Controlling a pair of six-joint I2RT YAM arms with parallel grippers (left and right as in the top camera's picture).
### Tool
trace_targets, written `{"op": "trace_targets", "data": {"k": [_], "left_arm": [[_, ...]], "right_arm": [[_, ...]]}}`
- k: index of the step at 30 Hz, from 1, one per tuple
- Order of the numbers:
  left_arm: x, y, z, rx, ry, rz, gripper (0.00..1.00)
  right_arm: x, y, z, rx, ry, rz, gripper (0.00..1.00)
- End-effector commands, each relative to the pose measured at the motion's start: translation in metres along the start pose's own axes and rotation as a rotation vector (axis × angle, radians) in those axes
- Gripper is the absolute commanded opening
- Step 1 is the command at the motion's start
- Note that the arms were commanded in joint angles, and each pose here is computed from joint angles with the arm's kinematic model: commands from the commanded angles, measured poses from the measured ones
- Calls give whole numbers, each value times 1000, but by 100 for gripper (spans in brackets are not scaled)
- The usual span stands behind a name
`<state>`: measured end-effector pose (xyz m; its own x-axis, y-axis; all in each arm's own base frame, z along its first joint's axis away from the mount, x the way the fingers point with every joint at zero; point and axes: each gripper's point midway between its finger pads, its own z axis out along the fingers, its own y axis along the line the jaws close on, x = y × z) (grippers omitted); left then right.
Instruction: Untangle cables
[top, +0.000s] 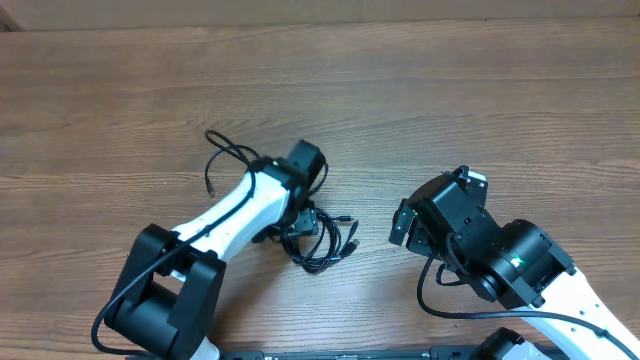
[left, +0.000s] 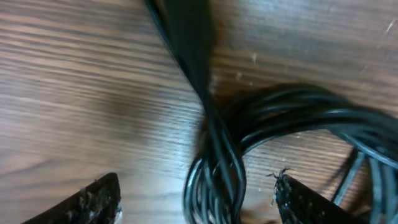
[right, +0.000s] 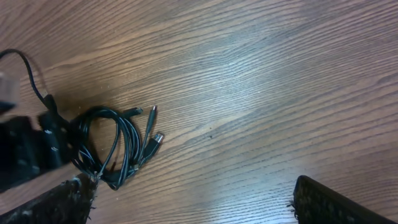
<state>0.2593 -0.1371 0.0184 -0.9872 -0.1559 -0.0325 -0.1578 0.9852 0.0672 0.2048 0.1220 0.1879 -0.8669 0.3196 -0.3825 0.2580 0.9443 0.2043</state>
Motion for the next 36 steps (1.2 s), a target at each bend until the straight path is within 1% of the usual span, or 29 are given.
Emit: {"op": "trace_targets", "data": {"k": [1,5,6,8,10,12,13,15,16,17,18,19,20,21,23,25,28,32,34,36], "left_arm": [[9,3,14,-18,-29,88,67],[13,4,28,-10,-42,223,22],[15,6,30,-13,-38,234,5],[17,8,31,-15,-31,204,4],[15,9,31,-13,-33,77,4],[15,12,31,-8,-23,-152,4],[20,11,32,6,11,-314,4],[35,0,30,65,142,-626,4],[45,-13,26,111,243,-770,6],[53,-28,20,161,356,-892,18],[60,-46,11,219,471,-985,33],[62,-62,2,281,558,-1018,50],[59,-76,-5,354,601,-996,69],[47,-95,-14,486,597,-894,100],[39,-110,-25,610,579,-757,100],[39,-119,-35,695,579,-638,99],[46,-124,-45,762,596,-509,99],[47,-122,-54,817,498,-318,100],[47,-121,-63,842,462,-266,100],[42,-119,-77,878,381,-194,100]], "right_arm": [[3,-2,1,7,4,-5,100],[6,-7,2,24,16,-9,100],[7,-8,2,27,18,-10,100],[8,-9,4,33,23,-11,100],[9,-10,6,37,25,-12,100],[10,-10,8,37,26,-12,100],[10,-10,9,38,26,-12,100],[12,-11,11,42,31,-13,100],[13,-12,11,45,35,-14,100],[14,-13,11,49,38,-15,100],[14,-14,11,51,39,-16,100],[14,-14,11,52,39,-16,100],[14,-14,11,51,39,-16,100],[14,-14,11,51,39,-16,100],[14,-14,11,51,39,-15,100],[13,-13,11,47,35,-14,100],[11,-10,11,37,29,-8,100],[12,-9,11,32,34,66,100],[12,-9,11,31,31,113,100],[11,-7,9,16,22,158,100]]}}
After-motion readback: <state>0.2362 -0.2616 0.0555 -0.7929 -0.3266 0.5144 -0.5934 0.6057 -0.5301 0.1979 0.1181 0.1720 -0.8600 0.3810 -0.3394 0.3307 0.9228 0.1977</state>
